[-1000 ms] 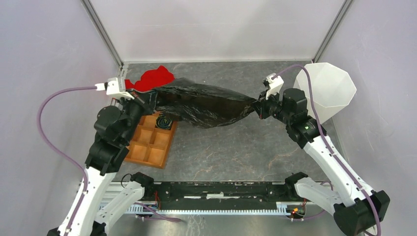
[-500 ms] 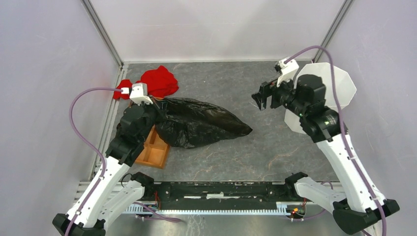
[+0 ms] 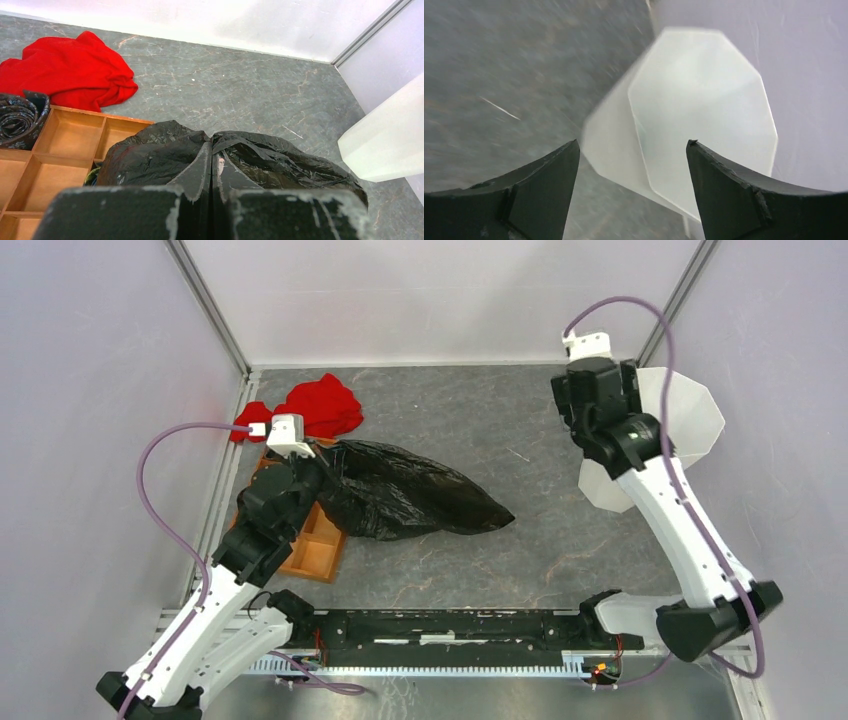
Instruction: Put the trash bags into the trash bin
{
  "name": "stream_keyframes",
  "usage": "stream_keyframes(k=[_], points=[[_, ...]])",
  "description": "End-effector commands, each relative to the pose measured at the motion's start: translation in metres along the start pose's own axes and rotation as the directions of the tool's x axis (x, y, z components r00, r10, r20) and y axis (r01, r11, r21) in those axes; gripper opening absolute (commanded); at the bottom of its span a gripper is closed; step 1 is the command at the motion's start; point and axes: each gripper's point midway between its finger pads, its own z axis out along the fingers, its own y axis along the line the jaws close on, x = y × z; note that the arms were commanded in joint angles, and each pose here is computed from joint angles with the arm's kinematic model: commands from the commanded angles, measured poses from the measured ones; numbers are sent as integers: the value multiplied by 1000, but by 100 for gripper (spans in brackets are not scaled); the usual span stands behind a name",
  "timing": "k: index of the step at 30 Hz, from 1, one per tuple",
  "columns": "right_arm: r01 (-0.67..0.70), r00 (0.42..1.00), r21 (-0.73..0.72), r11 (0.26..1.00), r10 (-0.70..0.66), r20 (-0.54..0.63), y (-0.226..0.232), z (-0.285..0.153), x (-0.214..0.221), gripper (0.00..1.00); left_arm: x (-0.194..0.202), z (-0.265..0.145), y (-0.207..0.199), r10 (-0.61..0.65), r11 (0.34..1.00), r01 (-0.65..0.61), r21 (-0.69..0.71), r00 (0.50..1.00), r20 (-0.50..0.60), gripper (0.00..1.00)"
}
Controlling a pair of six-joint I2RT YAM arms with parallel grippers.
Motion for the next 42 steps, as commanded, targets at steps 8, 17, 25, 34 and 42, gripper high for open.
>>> stream_keyframes(k=[8, 17, 25, 34, 42], points=[[131, 980, 196, 972, -97, -176, -30, 31, 68, 69, -11, 1, -1, 43, 999, -42, -8, 998, 44, 2], [88, 991, 107, 990, -77, -107, -10, 50, 68, 48, -12, 2, -4, 43, 999, -43, 5, 998, 44, 2], [25, 997, -162, 987, -36, -65, 36, 47, 57, 17, -20, -2, -2, 66, 998, -66, -8, 997, 41, 2], [-2, 1000, -587, 810, 15, 18, 125, 7, 33, 1, -59, -9, -20, 58, 998, -59, 27, 996, 65, 2], [77, 993, -750, 657, 13, 113, 184, -48, 6, 0, -99, -32, -18, 43, 999, -43, 5, 991, 129, 2]])
